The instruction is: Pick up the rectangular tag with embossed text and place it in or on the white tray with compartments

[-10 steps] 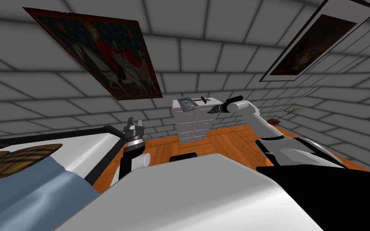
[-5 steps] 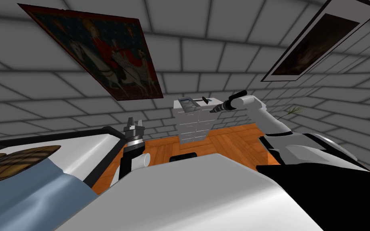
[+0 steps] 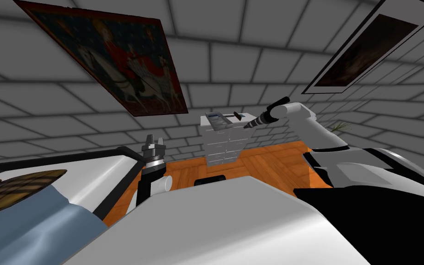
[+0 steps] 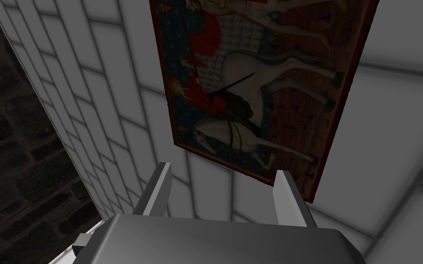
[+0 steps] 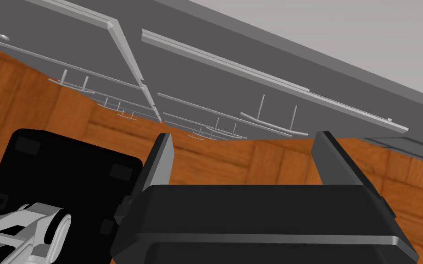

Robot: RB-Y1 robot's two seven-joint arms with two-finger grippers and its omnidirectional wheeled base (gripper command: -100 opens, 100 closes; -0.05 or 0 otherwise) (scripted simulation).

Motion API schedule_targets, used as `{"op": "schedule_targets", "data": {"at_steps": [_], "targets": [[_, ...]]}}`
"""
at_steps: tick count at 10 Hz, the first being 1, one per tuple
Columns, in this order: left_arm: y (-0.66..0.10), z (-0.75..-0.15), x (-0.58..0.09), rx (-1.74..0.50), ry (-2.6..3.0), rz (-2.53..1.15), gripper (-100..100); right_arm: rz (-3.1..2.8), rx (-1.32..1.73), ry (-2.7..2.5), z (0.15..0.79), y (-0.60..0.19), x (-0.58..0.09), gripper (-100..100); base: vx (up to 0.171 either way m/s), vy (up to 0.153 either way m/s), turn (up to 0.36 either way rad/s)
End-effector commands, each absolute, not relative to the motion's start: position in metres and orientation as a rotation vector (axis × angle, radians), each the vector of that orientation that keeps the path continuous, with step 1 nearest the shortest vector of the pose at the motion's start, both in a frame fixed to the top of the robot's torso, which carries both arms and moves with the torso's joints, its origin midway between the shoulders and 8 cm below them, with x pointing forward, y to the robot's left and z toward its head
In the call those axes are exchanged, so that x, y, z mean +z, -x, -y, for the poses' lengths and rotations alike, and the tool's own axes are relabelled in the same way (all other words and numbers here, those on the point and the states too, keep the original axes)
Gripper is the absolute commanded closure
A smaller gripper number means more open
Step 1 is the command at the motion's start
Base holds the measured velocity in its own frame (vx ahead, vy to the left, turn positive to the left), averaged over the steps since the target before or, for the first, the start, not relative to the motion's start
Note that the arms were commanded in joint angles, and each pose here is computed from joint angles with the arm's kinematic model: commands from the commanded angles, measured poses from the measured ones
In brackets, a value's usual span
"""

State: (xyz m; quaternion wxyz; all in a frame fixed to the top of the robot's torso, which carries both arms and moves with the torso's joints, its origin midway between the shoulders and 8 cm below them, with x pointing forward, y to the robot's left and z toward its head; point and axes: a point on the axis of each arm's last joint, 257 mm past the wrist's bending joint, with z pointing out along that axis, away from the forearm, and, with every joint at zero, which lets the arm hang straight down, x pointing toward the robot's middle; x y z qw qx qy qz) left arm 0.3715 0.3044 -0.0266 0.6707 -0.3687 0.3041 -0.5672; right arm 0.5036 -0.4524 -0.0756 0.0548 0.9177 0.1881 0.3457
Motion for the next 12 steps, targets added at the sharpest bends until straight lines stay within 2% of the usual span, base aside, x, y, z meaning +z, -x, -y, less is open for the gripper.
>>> {"op": "schedule_targets", "data": {"at_steps": [1,7,12], "targets": [[-0.371,-0.304,-0.027,-1.278,0.831,-0.685,0,-0.484,1.01,-2.834,0.462,-0.496,-0.064,-100,0.064,0.04,0.007],[-0.371,-0.304,-0.027,-1.278,0.831,-0.685,0,-0.283,0.841,-2.942,0.484,-0.463,-0.047,-100,0.084,0.038,0.013],[-0.371,-0.304,-0.027,-1.278,0.831,-0.685,0,-0.081,0.684,-3.011,0.502,-0.43,-0.035,-100,0.142,0.038,0.044]]}}
